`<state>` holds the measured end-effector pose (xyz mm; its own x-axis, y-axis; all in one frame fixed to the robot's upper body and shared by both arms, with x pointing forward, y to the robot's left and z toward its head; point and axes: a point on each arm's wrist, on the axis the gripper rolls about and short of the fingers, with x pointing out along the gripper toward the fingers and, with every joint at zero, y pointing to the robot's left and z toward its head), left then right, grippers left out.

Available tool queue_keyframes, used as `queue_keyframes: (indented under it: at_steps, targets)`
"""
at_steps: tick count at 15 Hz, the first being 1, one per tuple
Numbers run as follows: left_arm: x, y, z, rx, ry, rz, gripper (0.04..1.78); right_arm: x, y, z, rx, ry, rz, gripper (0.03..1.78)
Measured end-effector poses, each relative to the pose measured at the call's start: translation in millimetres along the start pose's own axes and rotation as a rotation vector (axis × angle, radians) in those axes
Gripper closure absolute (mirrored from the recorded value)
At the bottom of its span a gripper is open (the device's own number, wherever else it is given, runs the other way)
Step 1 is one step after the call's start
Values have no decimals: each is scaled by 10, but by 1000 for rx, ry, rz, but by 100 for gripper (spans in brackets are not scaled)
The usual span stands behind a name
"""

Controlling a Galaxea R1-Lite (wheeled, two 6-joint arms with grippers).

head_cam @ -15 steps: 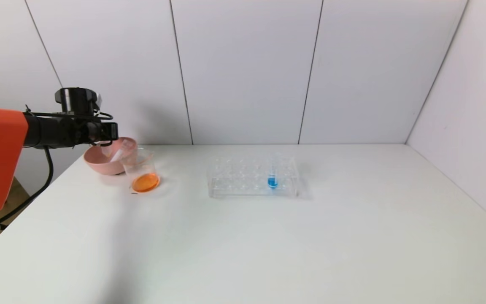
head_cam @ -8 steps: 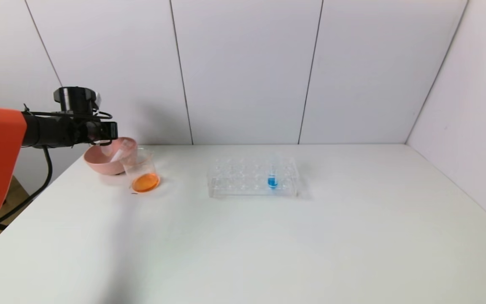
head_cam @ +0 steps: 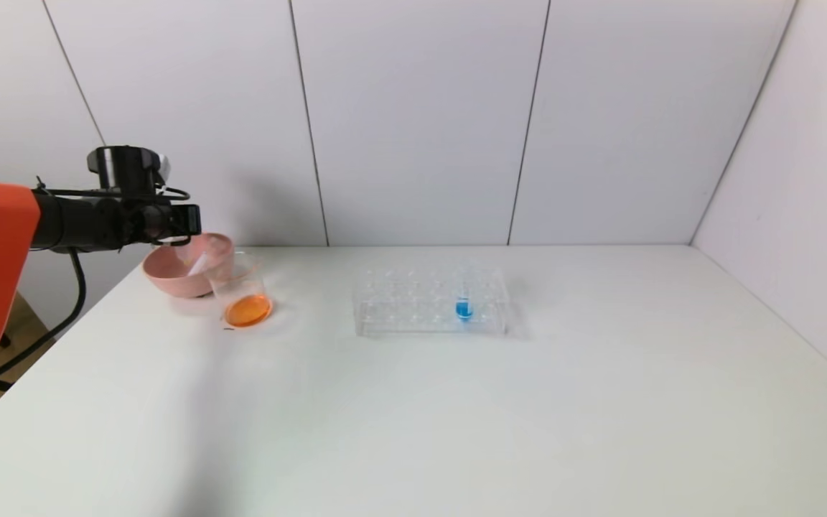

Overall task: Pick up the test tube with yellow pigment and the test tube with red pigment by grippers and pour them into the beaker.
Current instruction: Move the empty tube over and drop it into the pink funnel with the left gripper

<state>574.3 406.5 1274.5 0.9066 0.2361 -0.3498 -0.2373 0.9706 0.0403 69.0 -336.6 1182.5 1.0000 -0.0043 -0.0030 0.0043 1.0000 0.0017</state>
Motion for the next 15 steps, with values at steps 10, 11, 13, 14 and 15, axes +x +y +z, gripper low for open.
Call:
queue_keyframes:
  at_steps: [10, 11, 13, 14, 15]
  targets:
    - [8, 44, -41, -4, 5, -4, 137, 0, 0, 0, 0, 0, 0, 170]
    - [7, 53, -42, -8, 1, -14, 134, 0, 0, 0, 0, 0, 0, 170]
    - [-6, 59, -32, -14, -2, -22, 121, 0, 0, 0, 0, 0, 0, 170]
    - [-20, 61, -14, -22, -7, -30, 109, 0, 0, 0, 0, 0, 0, 170]
    - [-33, 63, 3, -31, -12, -41, 96, 0, 0, 0, 0, 0, 0, 170]
